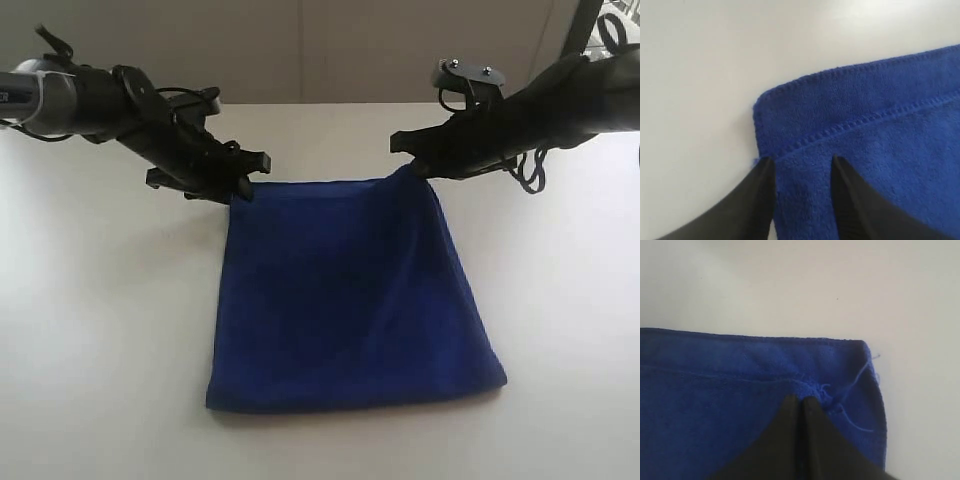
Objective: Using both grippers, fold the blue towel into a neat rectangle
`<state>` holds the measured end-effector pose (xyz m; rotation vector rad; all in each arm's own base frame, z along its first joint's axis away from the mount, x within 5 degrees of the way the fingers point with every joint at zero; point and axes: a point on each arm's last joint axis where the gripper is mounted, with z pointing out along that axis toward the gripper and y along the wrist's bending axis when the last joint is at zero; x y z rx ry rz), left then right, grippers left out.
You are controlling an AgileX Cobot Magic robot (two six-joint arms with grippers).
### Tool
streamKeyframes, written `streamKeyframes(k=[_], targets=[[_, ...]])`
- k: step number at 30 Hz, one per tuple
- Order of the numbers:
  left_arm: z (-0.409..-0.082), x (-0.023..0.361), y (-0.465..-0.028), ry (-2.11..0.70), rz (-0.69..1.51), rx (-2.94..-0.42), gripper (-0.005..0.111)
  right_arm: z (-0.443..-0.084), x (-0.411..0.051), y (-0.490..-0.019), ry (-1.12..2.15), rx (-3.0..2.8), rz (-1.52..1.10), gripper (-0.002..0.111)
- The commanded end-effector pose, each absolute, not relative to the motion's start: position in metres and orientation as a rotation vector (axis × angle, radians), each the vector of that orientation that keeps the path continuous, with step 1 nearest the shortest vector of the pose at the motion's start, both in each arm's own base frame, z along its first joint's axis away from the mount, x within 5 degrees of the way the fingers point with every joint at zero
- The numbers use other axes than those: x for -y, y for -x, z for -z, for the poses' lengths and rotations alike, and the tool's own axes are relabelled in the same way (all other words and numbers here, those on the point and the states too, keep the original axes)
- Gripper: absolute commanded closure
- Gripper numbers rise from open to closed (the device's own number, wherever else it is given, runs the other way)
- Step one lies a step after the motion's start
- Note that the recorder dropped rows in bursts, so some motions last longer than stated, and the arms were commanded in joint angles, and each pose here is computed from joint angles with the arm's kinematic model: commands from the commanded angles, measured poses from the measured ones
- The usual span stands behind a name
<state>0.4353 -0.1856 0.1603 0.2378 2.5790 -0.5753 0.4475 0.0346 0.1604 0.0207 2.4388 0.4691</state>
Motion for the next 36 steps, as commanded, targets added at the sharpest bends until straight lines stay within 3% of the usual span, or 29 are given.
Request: streamKeyframes(k=[1,24,25,27,29,30,36], targets=[[-0.163,0.186,-0.438,-0.223,0.574,-2.55,0.064,-0.162,-0.034,-0.448,-0.009,-2.431,-0.46,0.108],[-0.146,0.186,-0.44,-0.285,0.541,-2.565,0.065,-0.162,-0.034,-0.448,-0.004,-2.438,-0.471,0.108],[-0.146,0.186,-0.44,-0.292,0.54,-2.564,0.067,-0.162,-0.034,-0.448,-0.004,-2.438,-0.471,0.108],[-0.145,0.186,-0.439,-0.313,0.536,-2.563,0.081,-0.162,-0.034,-0.448,-0.004,-2.438,-0.471,0.108],[-0.145,0.186,-0.439,-0.32,0.535,-2.564,0.103,-0.162,-0.034,-0.448,-0.004,-2.438,-0.471,0.108],[-0.145,0.186,-0.439,-0.329,0.532,-2.561,0.106,-0.162,-0.034,-0.448,-0.004,-2.438,-0.471,0.108],[-0.148,0.186,-0.438,-0.368,0.528,-2.558,0.107,-0.162,-0.034,-0.448,-0.004,-2.438,-0.471,0.108]])
